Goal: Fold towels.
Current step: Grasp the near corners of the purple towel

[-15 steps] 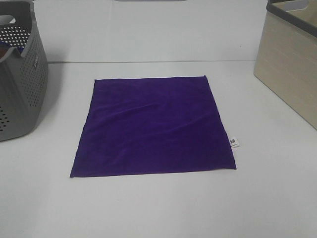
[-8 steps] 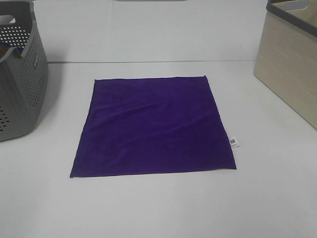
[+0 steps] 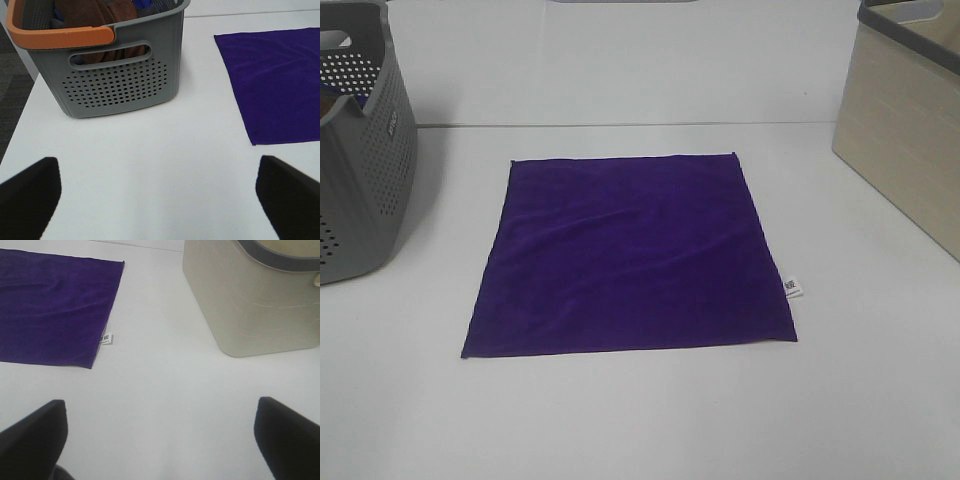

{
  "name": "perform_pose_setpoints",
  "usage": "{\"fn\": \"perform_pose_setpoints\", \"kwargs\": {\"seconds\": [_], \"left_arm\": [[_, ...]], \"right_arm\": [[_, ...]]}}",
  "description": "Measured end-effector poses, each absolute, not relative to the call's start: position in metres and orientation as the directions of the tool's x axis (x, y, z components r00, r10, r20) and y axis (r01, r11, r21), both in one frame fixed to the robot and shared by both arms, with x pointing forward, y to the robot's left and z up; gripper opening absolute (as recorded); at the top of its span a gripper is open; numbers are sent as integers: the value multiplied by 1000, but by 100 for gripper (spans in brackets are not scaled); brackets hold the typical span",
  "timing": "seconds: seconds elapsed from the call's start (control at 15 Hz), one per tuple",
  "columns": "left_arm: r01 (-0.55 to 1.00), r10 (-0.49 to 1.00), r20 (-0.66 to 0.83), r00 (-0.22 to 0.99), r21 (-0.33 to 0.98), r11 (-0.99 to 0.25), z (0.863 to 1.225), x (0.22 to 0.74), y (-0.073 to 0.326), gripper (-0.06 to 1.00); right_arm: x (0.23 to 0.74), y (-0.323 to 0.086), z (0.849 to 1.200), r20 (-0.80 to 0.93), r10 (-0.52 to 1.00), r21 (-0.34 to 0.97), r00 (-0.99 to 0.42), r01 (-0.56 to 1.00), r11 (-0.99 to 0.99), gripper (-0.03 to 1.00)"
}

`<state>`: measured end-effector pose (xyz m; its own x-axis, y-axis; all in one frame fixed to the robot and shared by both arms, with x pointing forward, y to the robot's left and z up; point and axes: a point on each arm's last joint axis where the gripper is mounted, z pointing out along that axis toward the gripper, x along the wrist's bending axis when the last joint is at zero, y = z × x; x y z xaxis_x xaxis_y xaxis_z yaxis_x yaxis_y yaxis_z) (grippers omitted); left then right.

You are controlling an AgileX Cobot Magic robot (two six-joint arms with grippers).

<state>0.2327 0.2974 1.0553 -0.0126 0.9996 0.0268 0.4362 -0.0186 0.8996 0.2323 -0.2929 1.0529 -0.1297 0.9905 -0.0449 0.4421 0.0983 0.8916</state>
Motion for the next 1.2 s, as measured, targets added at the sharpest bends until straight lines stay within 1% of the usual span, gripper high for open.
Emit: {"fn": "perform_pose_setpoints", "kwargs": {"seconds": [0.27,0.4,0.47,0.6,0.67,0.73,0.8,0.87,0.93,1.0,1.13,1.2], "left_arm": [[436,1000,28,-12,900,-20,1055,233,297,99],[458,1000,20,-6,889,-15,1056,234,297,99],[519,1000,6,5,855,-8,1065,238,296,99],[684,999,24,46,728,-49,1095,268,297,99],[707,998,29,57,704,-61,1104,280,298,99],[746,997,29,71,662,-72,1117,303,299,99],[794,997,15,72,604,-66,1120,328,301,99],[830,996,-66,56,558,-10,1111,369,299,99],[838,994,-96,59,546,3,1108,378,297,99],[850,980,-179,85,527,22,1099,392,291,99],[890,930,-330,162,457,7,1070,416,273,99],[902,910,-370,186,431,-9,1056,426,263,99]], "right_arm": [[234,-293,1053,-41,990,888,-132,449,97,98],[242,-292,1055,-34,990,857,-136,507,99,98],[250,-291,1061,-24,990,823,-142,559,100,98],[281,-290,1088,4,990,730,-143,677,95,98],[294,-289,1095,16,990,696,-142,713,91,98],[322,-287,1105,44,990,622,-134,779,77,98],[355,-284,1108,74,988,545,-132,836,71,98],[407,-275,1096,137,973,473,-189,875,103,97],[418,-272,1090,165,965,460,-205,881,108,97],[435,-265,1078,227,945,425,-234,897,120,97],[459,-252,1061,354,890,412,-286,902,125,96],[469,-250,1055,406,867,418,-289,902,105,96]]}}
